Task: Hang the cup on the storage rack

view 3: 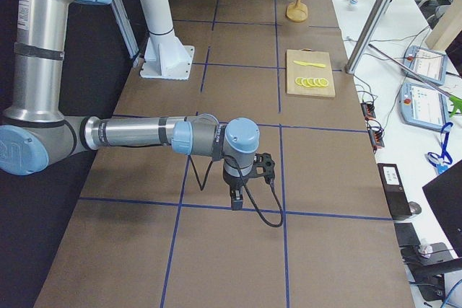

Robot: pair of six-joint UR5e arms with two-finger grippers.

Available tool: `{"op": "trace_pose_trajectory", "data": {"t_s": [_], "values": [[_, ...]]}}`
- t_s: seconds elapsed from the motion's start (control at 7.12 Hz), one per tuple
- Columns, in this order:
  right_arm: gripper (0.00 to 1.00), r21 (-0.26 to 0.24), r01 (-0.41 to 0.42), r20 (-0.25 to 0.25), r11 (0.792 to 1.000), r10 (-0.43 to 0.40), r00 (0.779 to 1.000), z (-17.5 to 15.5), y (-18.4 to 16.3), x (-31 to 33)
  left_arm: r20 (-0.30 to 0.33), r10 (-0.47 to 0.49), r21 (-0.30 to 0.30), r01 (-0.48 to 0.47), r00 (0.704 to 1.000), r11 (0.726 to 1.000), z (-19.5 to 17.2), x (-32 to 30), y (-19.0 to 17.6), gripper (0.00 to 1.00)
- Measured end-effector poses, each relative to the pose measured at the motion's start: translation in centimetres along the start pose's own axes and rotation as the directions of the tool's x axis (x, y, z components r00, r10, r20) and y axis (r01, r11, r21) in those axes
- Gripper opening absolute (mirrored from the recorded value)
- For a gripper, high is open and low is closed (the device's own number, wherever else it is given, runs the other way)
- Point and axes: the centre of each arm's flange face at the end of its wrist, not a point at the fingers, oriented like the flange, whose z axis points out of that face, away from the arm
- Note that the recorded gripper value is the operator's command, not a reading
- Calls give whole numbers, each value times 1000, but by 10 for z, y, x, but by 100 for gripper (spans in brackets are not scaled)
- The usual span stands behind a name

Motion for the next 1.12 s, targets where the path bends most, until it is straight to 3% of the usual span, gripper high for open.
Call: {"op": "trace_pose_trajectory", "data": {"t_s": [1.12], "values": [[100,-10,-21,15,1000,21,1000,7,0,5,-13,31,16,-31,999,999,6,0,7,100]]}}
